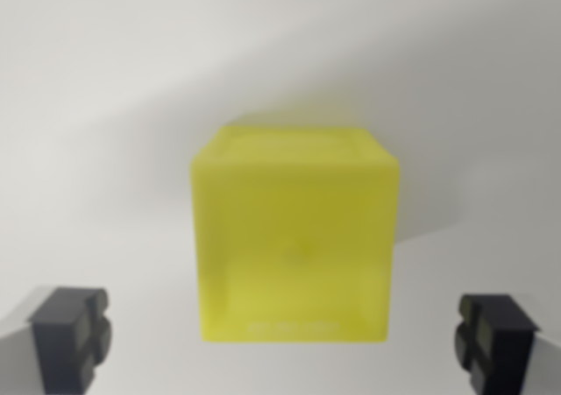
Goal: Pick yellow cube
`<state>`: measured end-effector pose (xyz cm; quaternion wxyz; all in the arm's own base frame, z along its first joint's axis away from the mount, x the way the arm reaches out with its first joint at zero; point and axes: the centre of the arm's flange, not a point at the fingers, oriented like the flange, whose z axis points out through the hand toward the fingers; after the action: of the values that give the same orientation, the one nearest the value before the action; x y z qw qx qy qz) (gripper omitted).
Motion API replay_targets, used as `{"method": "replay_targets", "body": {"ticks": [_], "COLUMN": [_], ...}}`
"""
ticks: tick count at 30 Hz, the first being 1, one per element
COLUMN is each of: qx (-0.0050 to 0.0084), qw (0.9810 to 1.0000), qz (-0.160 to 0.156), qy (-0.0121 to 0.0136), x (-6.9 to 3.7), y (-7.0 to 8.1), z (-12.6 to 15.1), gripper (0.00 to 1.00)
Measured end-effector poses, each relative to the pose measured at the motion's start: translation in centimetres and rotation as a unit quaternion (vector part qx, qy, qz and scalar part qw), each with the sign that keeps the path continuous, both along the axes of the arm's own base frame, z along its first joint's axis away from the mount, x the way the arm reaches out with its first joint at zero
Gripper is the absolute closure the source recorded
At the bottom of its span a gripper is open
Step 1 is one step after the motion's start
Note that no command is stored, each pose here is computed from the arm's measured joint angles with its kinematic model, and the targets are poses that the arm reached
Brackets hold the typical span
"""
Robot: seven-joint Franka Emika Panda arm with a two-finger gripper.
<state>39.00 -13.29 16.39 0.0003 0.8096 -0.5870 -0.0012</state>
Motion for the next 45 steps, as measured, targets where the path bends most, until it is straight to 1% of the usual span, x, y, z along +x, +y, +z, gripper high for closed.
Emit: {"method": "replay_targets", "body": {"ticks": [6, 10, 18, 23, 24, 29, 45], "qx": [0.0, -0.0001, -0.0002, -0.0003, -0.0003, -0.0003, -0.0003], "qw": [1.0, 1.0, 1.0, 1.0, 1.0, 1.0, 1.0], "qz": [-0.001, -0.002, -0.004, -0.005, -0.005, -0.005, -0.006], "qy": [0.0004, 0.0, 0.0, -0.0005, -0.0005, -0.0007, -0.0008], "x": [-0.1, -0.1, -0.1, -0.1, -0.1, -0.1, -0.1], "y": [0.0, 0.0, -0.1, -0.1, -0.1, -0.1, -0.1], "z": [-1.5, -2.5, -4.5, -4.9, -4.9, -4.5, -0.5], "gripper": [0.0, 0.0, 0.0, 0.0, 1.0, 1.0, 1.0]}}
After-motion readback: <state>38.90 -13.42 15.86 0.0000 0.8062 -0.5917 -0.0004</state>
